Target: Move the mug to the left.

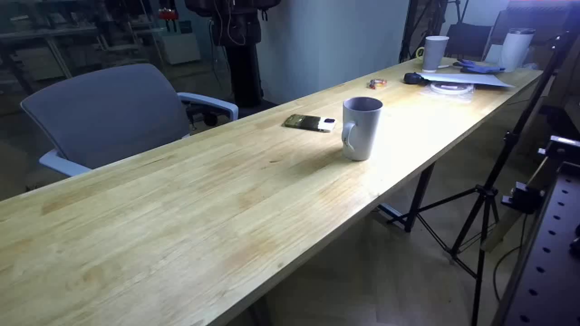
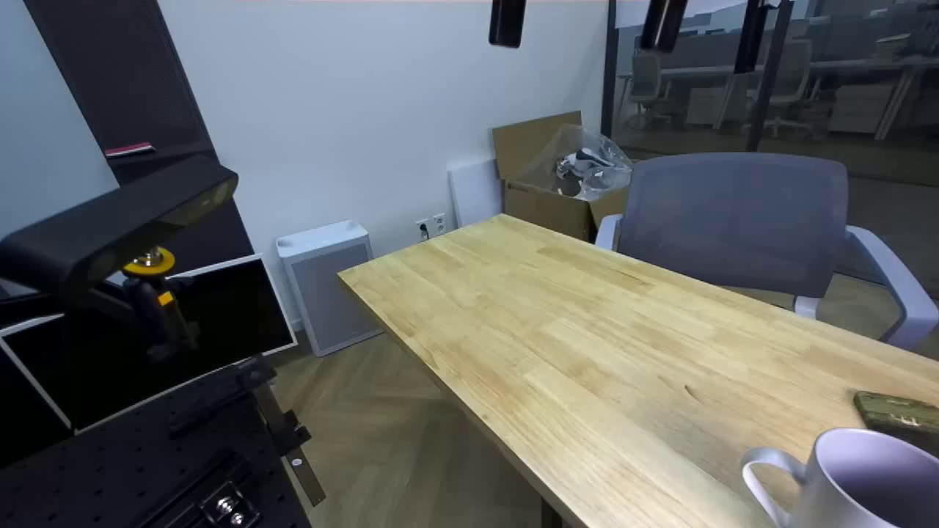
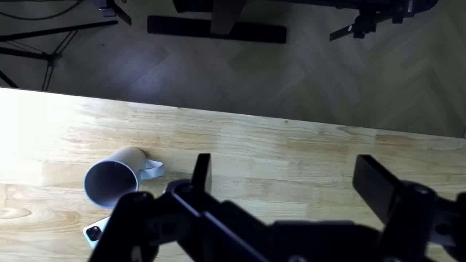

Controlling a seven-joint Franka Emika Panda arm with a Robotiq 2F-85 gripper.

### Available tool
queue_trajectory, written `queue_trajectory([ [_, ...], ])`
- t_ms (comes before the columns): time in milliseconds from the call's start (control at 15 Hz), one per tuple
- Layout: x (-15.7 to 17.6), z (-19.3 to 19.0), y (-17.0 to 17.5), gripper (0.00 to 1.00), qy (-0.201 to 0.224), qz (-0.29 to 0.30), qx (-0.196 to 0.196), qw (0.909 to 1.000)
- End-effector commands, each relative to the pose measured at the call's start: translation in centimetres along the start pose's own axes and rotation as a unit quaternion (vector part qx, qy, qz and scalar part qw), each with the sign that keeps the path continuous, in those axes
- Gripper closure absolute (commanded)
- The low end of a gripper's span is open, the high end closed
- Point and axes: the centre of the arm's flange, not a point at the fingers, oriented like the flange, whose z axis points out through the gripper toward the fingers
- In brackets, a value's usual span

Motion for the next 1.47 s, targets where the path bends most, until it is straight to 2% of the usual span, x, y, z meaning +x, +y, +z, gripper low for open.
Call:
queue_trajectory([
  [0, 0.0, 0.0, 0.0, 0.00, 0.001, 0.000, 0.000, 1.0000],
  [933, 0.0, 0.0, 0.0, 0.00, 0.002, 0.000, 0.000, 1.0000],
  [1400, 3.4, -0.7, 2.0, 0.00, 0.047, 0.009, -0.007, 0.9988],
])
